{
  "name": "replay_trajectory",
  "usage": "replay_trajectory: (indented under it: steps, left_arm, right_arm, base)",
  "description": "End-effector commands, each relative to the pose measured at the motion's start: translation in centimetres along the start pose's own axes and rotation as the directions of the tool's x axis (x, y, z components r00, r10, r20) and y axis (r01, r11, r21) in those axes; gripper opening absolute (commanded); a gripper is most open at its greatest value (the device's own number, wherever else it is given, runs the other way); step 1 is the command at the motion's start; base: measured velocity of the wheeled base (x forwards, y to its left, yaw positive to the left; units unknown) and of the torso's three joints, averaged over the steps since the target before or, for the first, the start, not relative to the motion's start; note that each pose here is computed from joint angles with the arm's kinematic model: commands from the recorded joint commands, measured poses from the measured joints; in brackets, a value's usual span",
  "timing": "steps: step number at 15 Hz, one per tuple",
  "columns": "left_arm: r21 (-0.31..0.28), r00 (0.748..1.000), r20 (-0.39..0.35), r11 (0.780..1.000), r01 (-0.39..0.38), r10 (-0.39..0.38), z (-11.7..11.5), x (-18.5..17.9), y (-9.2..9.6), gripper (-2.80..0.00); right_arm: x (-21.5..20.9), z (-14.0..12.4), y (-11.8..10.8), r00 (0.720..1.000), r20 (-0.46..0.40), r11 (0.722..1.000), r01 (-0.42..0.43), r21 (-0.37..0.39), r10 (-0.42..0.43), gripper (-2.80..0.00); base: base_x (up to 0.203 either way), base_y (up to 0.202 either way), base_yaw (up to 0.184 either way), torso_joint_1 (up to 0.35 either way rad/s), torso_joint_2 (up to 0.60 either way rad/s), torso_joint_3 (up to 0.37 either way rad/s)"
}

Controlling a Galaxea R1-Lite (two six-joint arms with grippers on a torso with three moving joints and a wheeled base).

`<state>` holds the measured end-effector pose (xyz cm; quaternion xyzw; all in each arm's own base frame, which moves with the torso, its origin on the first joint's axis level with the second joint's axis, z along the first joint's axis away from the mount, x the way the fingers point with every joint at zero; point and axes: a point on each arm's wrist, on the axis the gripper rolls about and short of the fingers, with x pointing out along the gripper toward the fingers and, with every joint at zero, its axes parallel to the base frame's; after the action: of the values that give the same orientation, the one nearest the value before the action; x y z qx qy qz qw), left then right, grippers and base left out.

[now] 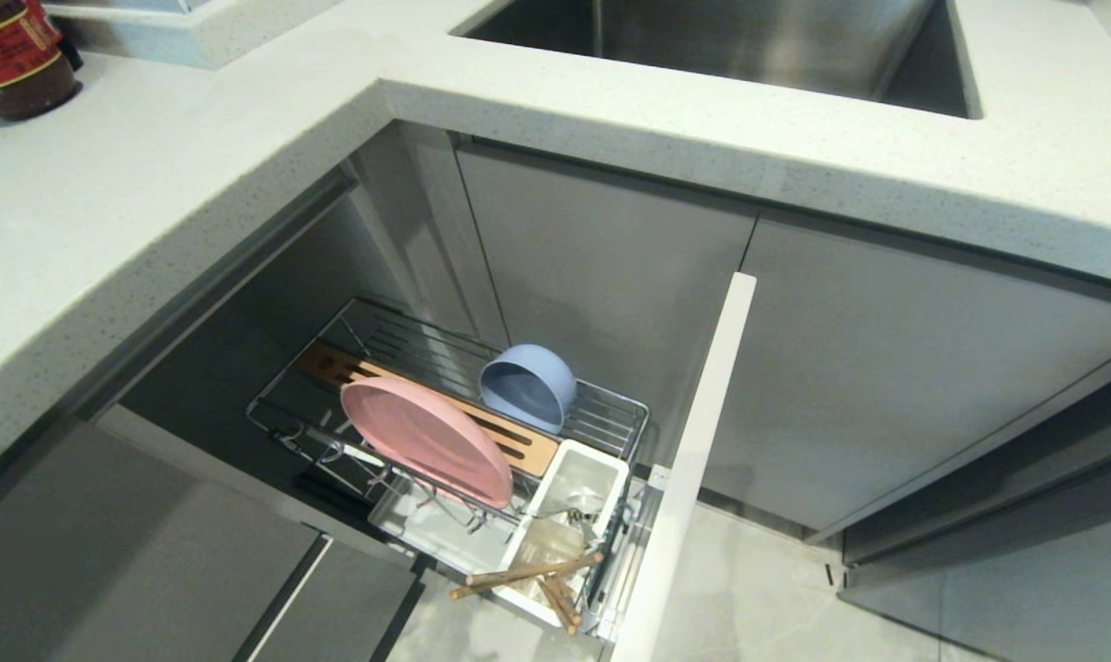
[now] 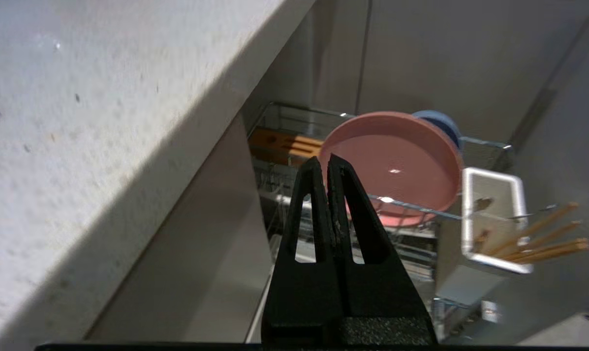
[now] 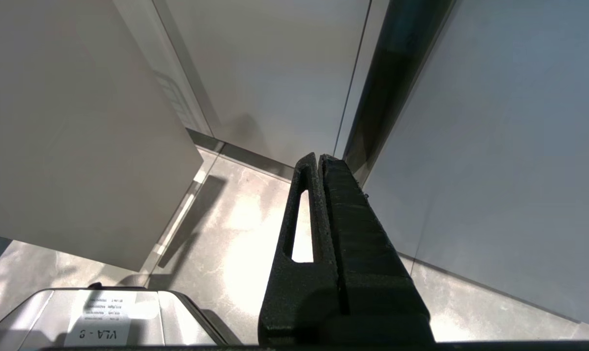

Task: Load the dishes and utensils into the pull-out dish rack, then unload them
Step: Take the plate out of the cupboard

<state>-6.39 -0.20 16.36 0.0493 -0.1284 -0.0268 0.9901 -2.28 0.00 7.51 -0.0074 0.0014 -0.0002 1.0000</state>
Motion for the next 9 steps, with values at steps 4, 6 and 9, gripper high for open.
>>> replay_trajectory:
  steps: [4, 6, 9]
  left_arm:
    - [0.046, 0.997, -0.055, 0.998, -0.051, 0.053, -6.8, 1.9, -0.3, -2.80]
    - [0.040, 0.993, -0.109, 0.998, -0.045, 0.049, -8.1, 2.0, -0.5, -2.80]
    - [0.008, 0.961, -0.275, 1.000, 0.009, -0.006, -9.6, 1.6, -0.7, -2.80]
  right_arm:
    - [0.0, 0.0, 0.0, 1.000, 0.000, 1.000, 0.000, 0.000, 0.000, -2.80]
    - [0.0, 0.0, 0.0, 1.000, 0.000, 1.000, 0.000, 0.000, 0.000, -2.80]
    - [0.0, 0.0, 0.0, 1.000, 0.000, 1.000, 0.001, -0.001, -0.001, -2.80]
  base:
    - [0.000, 0.000, 0.000, 0.000, 0.00, 0.000]
    - [0.000, 0.000, 0.000, 0.000, 0.00, 0.000]
    - [0.000, 0.000, 0.000, 0.000, 0.00, 0.000]
